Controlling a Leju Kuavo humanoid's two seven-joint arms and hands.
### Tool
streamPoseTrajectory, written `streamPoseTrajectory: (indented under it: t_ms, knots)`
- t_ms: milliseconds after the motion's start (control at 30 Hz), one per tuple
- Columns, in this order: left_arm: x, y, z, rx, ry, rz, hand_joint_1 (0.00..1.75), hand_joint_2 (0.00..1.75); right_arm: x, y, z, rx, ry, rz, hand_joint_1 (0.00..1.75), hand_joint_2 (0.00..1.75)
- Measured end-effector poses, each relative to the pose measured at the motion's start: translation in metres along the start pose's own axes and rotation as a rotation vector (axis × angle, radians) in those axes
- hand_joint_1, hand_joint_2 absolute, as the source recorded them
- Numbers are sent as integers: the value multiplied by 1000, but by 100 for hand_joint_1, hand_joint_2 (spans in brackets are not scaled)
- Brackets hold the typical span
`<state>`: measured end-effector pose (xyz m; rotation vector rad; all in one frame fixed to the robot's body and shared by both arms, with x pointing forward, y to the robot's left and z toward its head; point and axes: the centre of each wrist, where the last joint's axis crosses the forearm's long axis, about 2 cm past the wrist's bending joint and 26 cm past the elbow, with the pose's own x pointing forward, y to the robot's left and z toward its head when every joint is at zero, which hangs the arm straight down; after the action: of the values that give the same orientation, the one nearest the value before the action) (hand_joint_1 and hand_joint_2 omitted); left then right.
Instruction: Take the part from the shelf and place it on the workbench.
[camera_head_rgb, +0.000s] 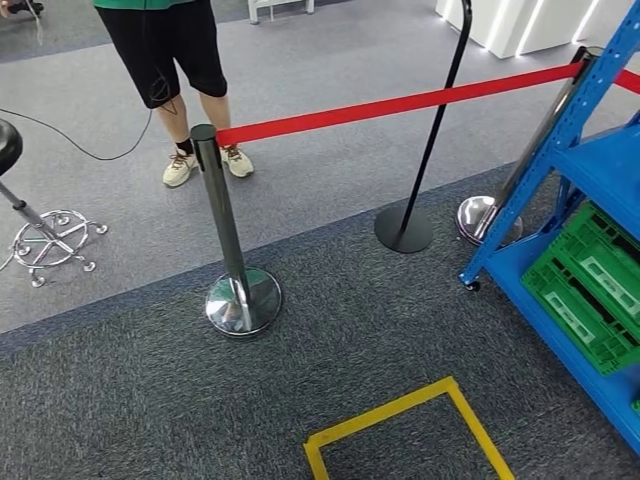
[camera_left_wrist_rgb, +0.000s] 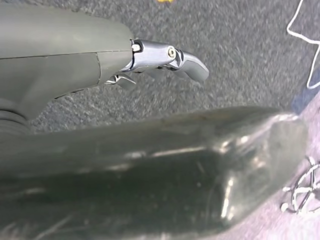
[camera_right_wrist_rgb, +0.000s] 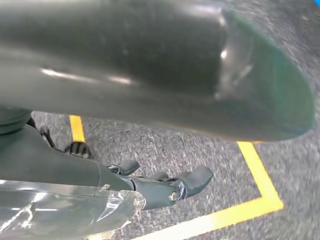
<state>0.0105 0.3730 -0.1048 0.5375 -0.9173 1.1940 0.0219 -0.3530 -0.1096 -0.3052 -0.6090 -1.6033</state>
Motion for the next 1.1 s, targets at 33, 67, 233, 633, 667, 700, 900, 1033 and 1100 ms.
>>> streamPoseTrajectory:
  t_ms: [33, 67, 233, 633, 667, 700, 900, 1033, 1100]
  knots:
    - [0, 0, 0, 4, 3, 2, 0, 0, 0, 0, 0, 0, -1, -2, 0, 0]
    - [0, 0, 0, 8, 6, 3, 0, 0, 0, 1, 0, 2, -1, -4, 0, 0]
    - [1, -5, -2, 9, 5, 12, 0, 0, 4, 2, -2, 12, -10, -17, 0, 0]
    - [4, -3, -5, 23, -9, 16, 0, 0, 8, 5, -4, 21, -23, -25, 0, 0]
    - [4, -4, -5, 23, -11, 18, 0, 0, 8, 4, -5, 20, -24, -24, 0, 0]
    - [5, -4, -6, 23, -12, 20, 0, 0, 9, 3, -5, 17, -25, -23, 0, 0]
    - [5, 0, -6, 29, -13, 15, 0, 0, 9, 3, -4, 11, -24, -24, 0, 0]
    - [5, -1, -5, 20, -9, 16, 0, 0, 9, 1, -4, -1, -26, -25, 0, 0]
    - [4, -1, -5, 16, -6, 17, 0, 0, 9, 2, -4, 0, -27, -28, 0, 0]
